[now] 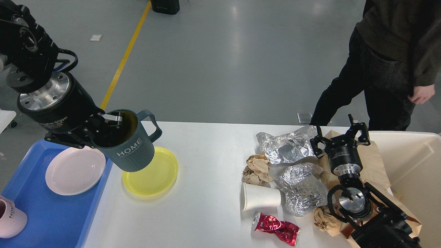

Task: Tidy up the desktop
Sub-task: 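Lower the grey-green mug onto the blue tray and release it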

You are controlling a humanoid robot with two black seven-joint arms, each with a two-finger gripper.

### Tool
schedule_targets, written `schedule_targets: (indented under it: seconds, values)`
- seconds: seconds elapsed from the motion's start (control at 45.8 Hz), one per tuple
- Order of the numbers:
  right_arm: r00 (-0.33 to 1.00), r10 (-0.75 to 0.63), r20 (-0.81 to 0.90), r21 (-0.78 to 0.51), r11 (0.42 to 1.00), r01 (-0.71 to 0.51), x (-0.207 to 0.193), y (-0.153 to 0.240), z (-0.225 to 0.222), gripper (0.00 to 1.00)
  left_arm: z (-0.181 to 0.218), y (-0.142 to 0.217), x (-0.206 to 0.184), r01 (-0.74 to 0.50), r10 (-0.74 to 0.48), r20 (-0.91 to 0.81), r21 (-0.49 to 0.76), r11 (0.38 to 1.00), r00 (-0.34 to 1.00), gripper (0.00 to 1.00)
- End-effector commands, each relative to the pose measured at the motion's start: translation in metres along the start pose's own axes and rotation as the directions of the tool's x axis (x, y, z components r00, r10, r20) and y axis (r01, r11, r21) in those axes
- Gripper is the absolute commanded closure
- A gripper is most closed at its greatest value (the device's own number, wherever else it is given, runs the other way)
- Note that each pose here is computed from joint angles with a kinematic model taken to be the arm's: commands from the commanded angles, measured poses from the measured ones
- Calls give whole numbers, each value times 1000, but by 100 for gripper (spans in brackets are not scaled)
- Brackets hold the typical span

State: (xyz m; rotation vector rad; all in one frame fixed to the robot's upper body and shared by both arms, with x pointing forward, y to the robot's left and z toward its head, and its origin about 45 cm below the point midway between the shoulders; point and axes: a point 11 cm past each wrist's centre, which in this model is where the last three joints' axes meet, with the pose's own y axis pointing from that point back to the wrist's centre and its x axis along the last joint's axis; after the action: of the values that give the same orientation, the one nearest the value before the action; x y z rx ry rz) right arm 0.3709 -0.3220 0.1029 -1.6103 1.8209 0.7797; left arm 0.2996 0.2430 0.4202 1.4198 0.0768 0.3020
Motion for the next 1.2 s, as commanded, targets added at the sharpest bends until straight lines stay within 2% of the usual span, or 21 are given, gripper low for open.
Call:
schedule_targets:
  seconds: [0.0, 0.109, 0.218, 0.415, 0.502, 0.611, 0.699, 0.895, 1.179]
  values:
    - [1000, 0, 0, 0, 1000, 0, 0, 0, 0, 0, -14, 3, 4, -18, 18, -33, 24, 1000, 999, 100]
    - [1000, 0, 0, 0, 1000, 0, 0, 0, 0, 0, -42, -1, 9, -32, 36, -71, 60, 998, 997, 100]
    - [1000, 0, 0, 0, 1000, 0, 0, 0, 0, 0, -86, -26, 18, -50, 57, -130, 56, 997, 990, 100]
    - [1000, 1, 0, -1, 1000, -1, 0, 0, 0, 0, -184, -84, 23, -16, 45, -249, 117, 993, 967, 100]
    - [1000, 0, 0, 0, 1000, 0, 0, 0, 0, 0, -215, -117, 19, 5, 33, -302, 123, 992, 953, 100]
    - [1000, 0, 0, -1, 1000, 0, 0, 0, 0, 0, -237, -162, 4, 64, -19, -328, 128, 990, 944, 100]
    - [1000, 1, 0, -1, 1000, -1, 0, 0, 0, 0, -263, -185, -4, 87, -23, -364, 161, 983, 931, 100]
    - [1000, 1, 0, -1, 1000, -1, 0, 0, 0, 0, -314, -196, -4, 53, 52, -417, 236, 970, 908, 100]
    - [1000, 0, 0, -1, 1000, 0, 0, 0, 0, 0, -324, -226, -10, 44, 59, -450, 214, 976, 891, 100]
